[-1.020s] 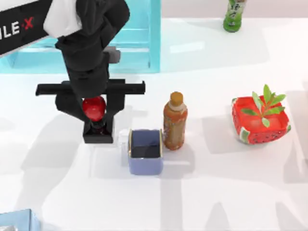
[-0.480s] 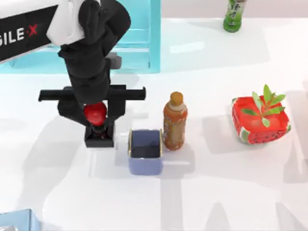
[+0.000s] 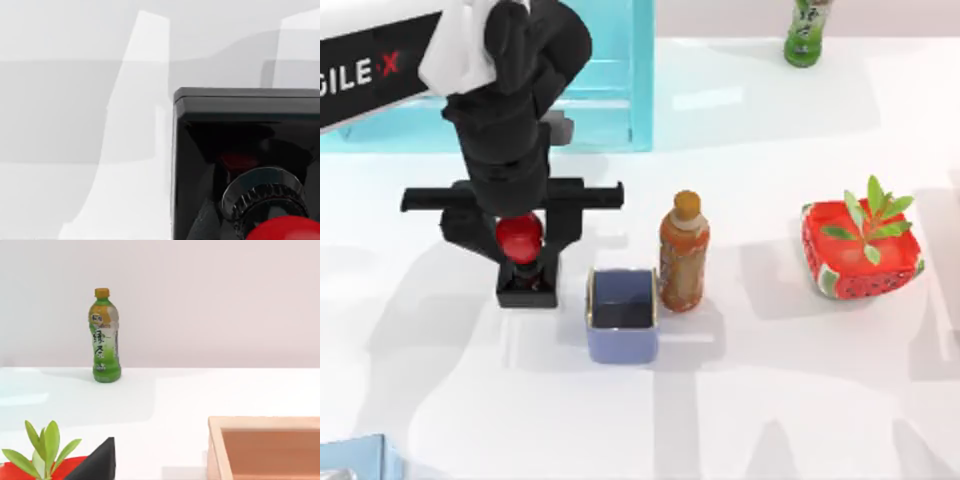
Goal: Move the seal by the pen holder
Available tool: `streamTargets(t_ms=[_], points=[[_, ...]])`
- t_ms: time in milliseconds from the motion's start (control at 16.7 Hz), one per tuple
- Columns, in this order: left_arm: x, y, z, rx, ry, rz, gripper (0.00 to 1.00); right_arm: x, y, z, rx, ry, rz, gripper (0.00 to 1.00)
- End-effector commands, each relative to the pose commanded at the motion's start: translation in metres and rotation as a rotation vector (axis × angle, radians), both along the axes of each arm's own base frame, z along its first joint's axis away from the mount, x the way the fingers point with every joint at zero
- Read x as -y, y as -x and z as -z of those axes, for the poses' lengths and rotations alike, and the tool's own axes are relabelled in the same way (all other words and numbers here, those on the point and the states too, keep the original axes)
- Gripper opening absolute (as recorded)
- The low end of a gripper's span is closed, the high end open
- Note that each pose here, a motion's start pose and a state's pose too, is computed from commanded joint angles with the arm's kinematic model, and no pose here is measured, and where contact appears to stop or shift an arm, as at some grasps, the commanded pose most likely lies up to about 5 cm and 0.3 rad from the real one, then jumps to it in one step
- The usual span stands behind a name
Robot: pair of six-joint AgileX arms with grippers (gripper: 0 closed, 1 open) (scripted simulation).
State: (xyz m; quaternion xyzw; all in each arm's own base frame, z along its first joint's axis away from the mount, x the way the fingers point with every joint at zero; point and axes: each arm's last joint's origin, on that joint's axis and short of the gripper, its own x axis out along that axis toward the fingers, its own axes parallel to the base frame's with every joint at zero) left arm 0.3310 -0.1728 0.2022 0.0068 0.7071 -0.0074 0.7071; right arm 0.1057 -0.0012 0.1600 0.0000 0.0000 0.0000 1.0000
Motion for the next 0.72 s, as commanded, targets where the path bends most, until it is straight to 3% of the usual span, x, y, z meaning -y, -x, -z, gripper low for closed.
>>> streamTargets(t_ms=[360, 720], points=[[0.0000, 0.0000, 0.0000, 0.000, 0.000, 0.000, 0.98, 0.0000, 0.0000, 0.0000, 0.000, 0.000, 0.000, 1.00], [0.0000, 0.0000, 0.0000, 0.000, 0.000, 0.000, 1.00, 0.0000, 0.0000, 0.0000, 0.000, 0.000, 0.000, 1.00]])
